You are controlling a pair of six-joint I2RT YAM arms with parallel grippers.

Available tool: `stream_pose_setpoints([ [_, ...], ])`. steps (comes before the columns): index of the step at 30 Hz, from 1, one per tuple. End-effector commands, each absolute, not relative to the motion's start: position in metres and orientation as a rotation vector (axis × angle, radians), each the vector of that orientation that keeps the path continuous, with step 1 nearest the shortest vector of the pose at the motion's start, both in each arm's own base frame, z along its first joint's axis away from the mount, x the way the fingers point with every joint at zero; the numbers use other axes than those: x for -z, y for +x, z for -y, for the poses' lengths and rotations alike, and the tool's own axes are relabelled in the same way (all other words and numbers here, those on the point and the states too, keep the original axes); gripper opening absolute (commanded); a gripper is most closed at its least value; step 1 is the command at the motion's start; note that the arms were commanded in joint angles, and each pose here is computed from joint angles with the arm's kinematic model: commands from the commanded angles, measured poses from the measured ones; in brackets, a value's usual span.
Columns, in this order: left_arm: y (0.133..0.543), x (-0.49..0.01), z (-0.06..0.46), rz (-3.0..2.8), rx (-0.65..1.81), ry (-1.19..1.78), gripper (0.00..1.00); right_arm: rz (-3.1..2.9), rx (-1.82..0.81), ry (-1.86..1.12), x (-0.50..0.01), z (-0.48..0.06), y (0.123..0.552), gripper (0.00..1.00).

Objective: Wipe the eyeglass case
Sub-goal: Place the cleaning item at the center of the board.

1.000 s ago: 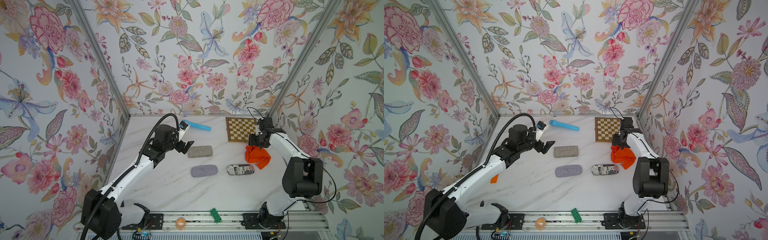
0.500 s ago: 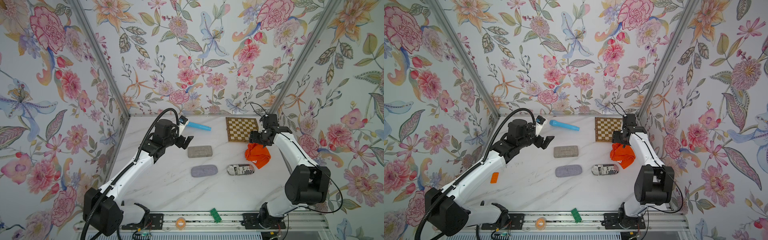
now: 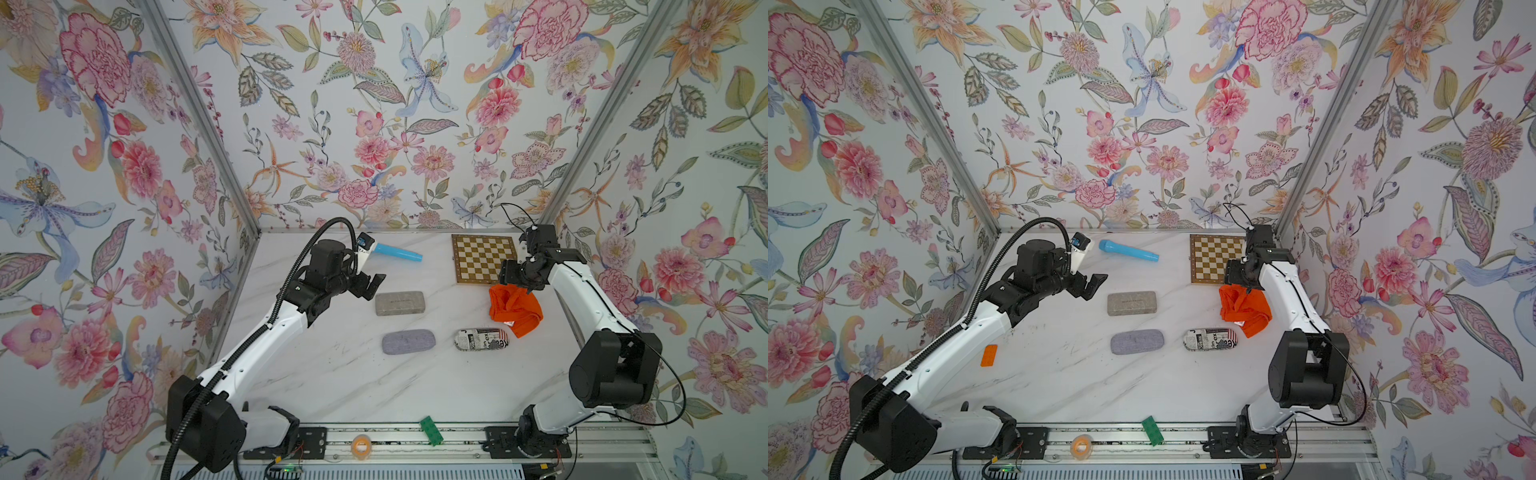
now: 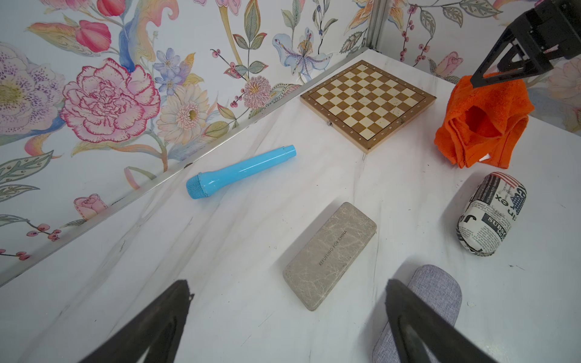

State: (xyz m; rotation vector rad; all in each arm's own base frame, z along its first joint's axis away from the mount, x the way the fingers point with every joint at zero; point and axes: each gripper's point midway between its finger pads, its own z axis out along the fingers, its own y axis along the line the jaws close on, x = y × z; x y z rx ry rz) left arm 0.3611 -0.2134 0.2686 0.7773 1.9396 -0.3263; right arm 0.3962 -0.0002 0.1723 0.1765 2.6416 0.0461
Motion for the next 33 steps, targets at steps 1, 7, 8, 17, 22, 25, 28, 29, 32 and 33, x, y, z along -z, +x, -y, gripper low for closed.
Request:
stream_pose_setpoints([
  [1,0.362,-0.268,0.211,-1.958,0.327,0.773,0.99,-2.64,-0.057,0.187,-0.189,0.0,0.391,0.71],
  [7,0.365,-0.26,0.223,-1.998,0.409,0.766,0.99,-2.628,-0.122,0.224,-0.203,0.003,0.385,0.54],
  [8,0.365,-0.259,0.224,-2.004,0.42,0.755,0.99,-2.629,-0.132,0.231,-0.202,0.003,0.384,0.51],
  [17,0.367,-0.248,0.264,-1.984,0.66,0.638,0.99,-2.612,-0.1,0.342,-0.165,0.027,0.381,0.04],
  [22,0.372,-0.236,0.319,-1.965,0.702,0.707,0.98,-2.524,-0.131,0.389,-0.167,0.027,0.379,0.0],
  [25,0.371,-0.225,0.352,-1.95,0.727,0.782,0.92,-2.475,-0.128,0.402,-0.183,0.033,0.377,0.0],
  [28,0.376,-0.223,0.372,-1.945,0.785,0.776,0.89,-2.456,-0.165,0.407,-0.198,0.035,0.374,0.0],
  [29,0.379,-0.226,0.374,-1.937,0.793,0.757,0.88,-2.45,-0.16,0.408,-0.201,0.037,0.373,0.0],
  [32,0.387,-0.24,0.37,-1.911,0.766,0.71,0.91,-2.431,-0.18,0.409,-0.207,0.035,0.366,0.13],
  [33,0.389,-0.245,0.366,-1.911,0.743,0.697,0.93,-2.424,-0.199,0.402,-0.209,0.032,0.364,0.14],
])
